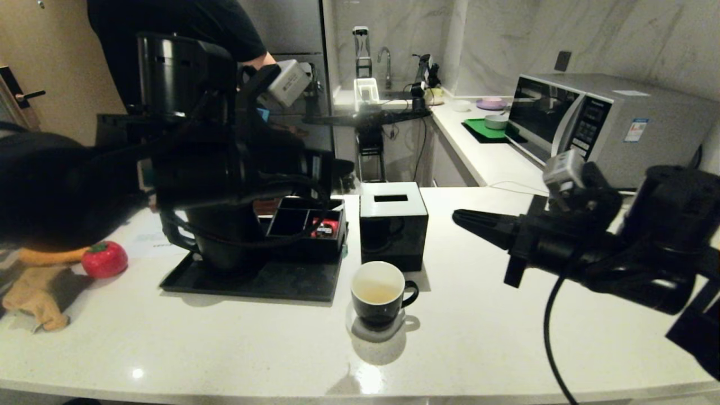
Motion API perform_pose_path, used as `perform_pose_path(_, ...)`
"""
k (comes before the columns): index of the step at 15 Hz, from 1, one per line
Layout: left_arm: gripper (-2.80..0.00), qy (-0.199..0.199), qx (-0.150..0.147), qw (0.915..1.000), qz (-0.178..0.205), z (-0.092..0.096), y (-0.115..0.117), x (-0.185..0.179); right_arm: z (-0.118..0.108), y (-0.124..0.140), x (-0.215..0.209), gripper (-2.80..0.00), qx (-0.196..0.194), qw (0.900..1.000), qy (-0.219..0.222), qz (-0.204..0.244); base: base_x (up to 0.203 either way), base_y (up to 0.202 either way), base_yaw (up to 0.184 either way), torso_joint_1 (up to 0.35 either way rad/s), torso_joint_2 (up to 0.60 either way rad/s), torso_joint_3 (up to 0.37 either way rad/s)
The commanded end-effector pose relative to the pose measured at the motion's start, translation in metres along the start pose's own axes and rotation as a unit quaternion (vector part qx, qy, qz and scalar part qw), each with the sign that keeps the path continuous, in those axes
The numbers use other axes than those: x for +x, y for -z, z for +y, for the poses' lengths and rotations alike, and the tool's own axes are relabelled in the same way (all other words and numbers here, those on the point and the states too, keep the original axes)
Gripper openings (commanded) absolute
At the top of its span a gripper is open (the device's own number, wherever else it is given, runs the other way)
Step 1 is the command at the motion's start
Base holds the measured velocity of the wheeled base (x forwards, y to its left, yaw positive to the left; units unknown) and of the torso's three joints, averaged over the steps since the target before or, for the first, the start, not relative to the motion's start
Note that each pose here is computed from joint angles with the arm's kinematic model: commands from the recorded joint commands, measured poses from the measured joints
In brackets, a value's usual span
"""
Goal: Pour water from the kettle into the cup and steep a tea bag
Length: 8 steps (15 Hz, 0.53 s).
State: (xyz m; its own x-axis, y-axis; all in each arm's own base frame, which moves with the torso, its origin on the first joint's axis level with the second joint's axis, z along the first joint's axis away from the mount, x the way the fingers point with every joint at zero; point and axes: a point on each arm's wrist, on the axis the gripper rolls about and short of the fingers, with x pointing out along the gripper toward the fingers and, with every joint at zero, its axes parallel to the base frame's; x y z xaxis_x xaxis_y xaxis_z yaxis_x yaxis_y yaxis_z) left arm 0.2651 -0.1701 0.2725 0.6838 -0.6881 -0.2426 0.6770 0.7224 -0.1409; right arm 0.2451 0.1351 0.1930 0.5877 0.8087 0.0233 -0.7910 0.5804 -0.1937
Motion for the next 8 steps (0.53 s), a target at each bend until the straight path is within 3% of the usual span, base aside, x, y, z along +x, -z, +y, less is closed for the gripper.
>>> perform_pose_path(1, -2.8, -0.004, -0.003, 1.0, 0.004, 0.004, 0.002, 0.003, 0.012, 0.018, 0.041, -2.8, 0.013, 0.999, -0.039, 0.01, 0.0, 0.0, 0.0, 0.0, 0.0, 0.0)
perform_pose_path(3, -2.8, -0.004, -0.003, 1.0, 0.004, 0.004, 0.003, 0.004, 0.022, 0.019, 0.052, -2.8, 0.014, 0.998, -0.058, 0.007, 0.0, 0.0, 0.0, 0.0, 0.0, 0.0)
perform_pose_path(4, -2.8, -0.004, -0.002, 1.0, 0.003, 0.004, 0.002, 0.005, 0.028, 0.017, 0.056, 0.0, 0.015, 0.998, -0.069, 0.004, 0.0, 0.0, 0.0, 0.0, 0.0, 0.0)
perform_pose_path(8, -2.8, -0.003, -0.002, 1.0, 0.002, 0.004, 0.002, 0.004, 0.033, 0.016, 0.072, 0.0, 0.004, 0.996, -0.079, -0.028, 0.0, 0.0, 0.0, 0.0, 0.0, 0.0)
